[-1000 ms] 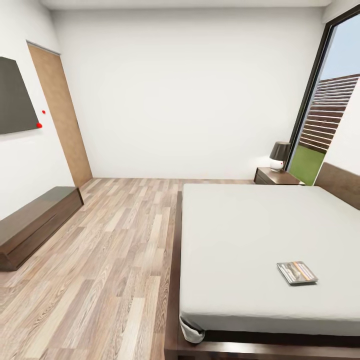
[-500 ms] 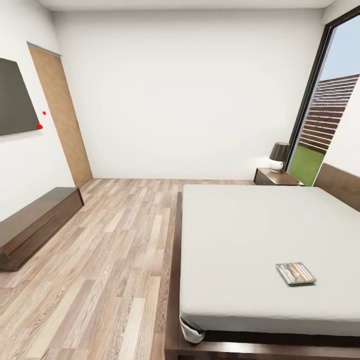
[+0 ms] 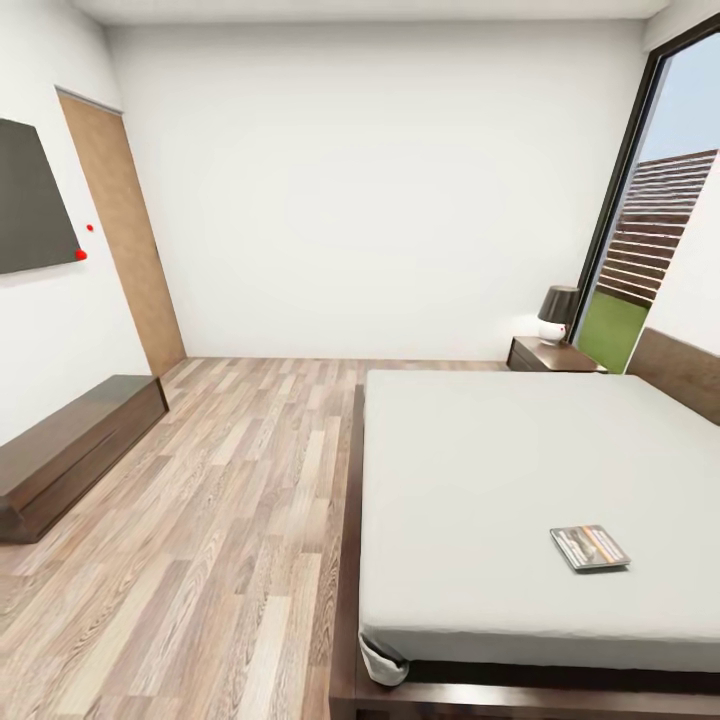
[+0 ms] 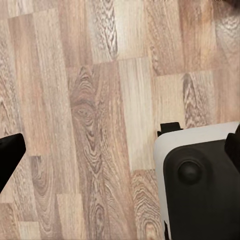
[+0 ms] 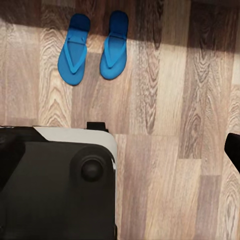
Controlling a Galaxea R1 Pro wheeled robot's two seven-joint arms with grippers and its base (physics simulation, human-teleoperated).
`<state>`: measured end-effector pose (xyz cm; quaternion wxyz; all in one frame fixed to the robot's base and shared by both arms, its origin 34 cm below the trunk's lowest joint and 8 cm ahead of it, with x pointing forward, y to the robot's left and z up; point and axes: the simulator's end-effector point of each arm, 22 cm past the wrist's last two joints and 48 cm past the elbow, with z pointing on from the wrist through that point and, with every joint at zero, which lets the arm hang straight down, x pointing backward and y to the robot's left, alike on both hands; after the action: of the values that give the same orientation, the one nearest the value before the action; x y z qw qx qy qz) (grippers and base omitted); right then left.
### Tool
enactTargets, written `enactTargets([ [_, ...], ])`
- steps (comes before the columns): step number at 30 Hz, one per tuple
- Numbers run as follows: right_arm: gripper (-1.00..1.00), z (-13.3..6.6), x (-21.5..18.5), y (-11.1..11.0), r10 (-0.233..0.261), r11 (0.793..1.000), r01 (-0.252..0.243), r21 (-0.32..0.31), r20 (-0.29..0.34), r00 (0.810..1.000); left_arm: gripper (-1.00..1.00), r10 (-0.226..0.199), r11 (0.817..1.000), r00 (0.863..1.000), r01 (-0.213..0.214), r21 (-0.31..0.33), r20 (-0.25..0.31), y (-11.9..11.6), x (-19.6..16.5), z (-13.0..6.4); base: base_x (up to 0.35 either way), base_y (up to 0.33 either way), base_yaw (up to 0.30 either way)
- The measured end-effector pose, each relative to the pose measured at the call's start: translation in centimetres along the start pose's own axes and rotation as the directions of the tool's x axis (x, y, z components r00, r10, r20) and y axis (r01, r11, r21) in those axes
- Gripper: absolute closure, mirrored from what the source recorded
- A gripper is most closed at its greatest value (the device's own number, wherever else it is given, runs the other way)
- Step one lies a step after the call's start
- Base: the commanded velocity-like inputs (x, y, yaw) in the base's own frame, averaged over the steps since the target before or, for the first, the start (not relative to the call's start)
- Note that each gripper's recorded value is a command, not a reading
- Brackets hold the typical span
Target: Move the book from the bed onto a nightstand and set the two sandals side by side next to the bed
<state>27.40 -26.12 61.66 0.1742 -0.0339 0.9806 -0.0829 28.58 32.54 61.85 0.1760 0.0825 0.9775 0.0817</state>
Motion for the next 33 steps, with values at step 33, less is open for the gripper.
enactTargets([
  [33, -1.00, -1.9, 0.8, -0.2, 0.003, 1.000, -0.003, 0.000, -0.011, 1.000, -1.00, 0.001, 1.000, 1.000, -0.001, 0.003, 0.001, 0.0, 0.3, -1.9, 0.000, 0.000, 0.000],
])
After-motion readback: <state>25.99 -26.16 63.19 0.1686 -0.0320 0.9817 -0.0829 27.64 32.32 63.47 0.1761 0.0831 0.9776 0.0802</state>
